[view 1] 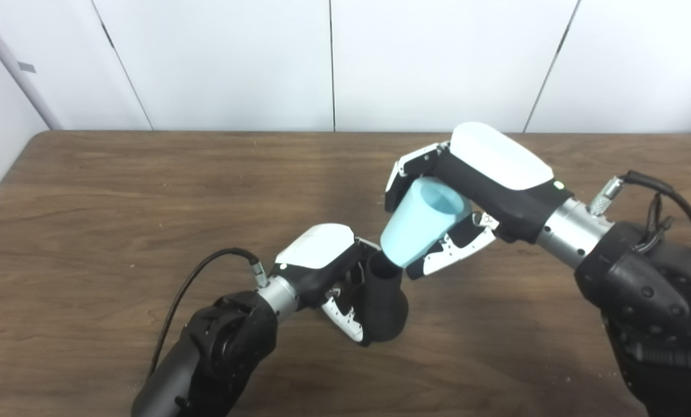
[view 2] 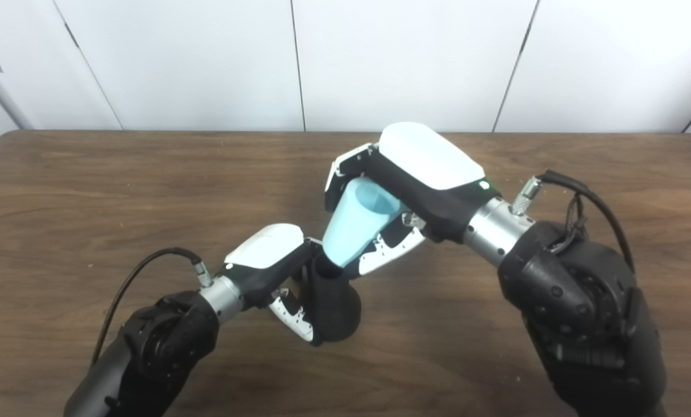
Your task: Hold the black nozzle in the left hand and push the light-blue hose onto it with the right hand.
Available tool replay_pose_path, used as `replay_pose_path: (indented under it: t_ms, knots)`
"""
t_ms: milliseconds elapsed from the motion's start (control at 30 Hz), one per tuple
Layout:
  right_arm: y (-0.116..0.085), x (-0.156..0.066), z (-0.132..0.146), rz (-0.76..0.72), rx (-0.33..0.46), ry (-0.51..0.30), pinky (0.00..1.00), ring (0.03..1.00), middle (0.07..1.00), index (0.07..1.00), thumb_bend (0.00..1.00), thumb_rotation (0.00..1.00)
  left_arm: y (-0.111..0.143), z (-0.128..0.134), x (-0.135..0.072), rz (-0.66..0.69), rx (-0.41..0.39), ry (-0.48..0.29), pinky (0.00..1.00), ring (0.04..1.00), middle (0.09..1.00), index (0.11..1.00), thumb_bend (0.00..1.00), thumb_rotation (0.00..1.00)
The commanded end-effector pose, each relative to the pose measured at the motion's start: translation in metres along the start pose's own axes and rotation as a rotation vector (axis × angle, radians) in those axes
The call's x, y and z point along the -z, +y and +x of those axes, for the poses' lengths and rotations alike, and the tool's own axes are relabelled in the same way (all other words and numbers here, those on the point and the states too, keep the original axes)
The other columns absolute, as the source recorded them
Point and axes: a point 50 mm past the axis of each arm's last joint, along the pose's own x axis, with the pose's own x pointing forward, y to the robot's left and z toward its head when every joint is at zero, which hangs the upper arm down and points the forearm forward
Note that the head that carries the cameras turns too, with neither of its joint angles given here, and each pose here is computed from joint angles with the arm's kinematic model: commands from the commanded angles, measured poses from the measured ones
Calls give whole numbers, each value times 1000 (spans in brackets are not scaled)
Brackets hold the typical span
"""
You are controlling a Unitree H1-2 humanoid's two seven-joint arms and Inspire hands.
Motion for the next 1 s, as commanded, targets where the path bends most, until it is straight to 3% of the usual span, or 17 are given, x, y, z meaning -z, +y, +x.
replay_pose_path:
  t_ms: [0, 500, 967]
  knots:
    - [-7, -6, 1, -16, 47, -31, 304, 413, 513, 510, 496, 0, -8, 2, -1, 8, 67, 7, 657, 636, 545, 457, 513, 0]
    - [9, 1, 6, 25, 7, -27, 298, 423, 519, 521, 495, 0, -9, 3, -2, 12, 65, 7, 604, 637, 547, 456, 513, 0]
    - [13, 1, 10, 11, 4, -22, 299, 421, 519, 518, 495, 0, -10, 4, -2, 6, 66, -1, 618, 642, 548, 456, 513, 0]
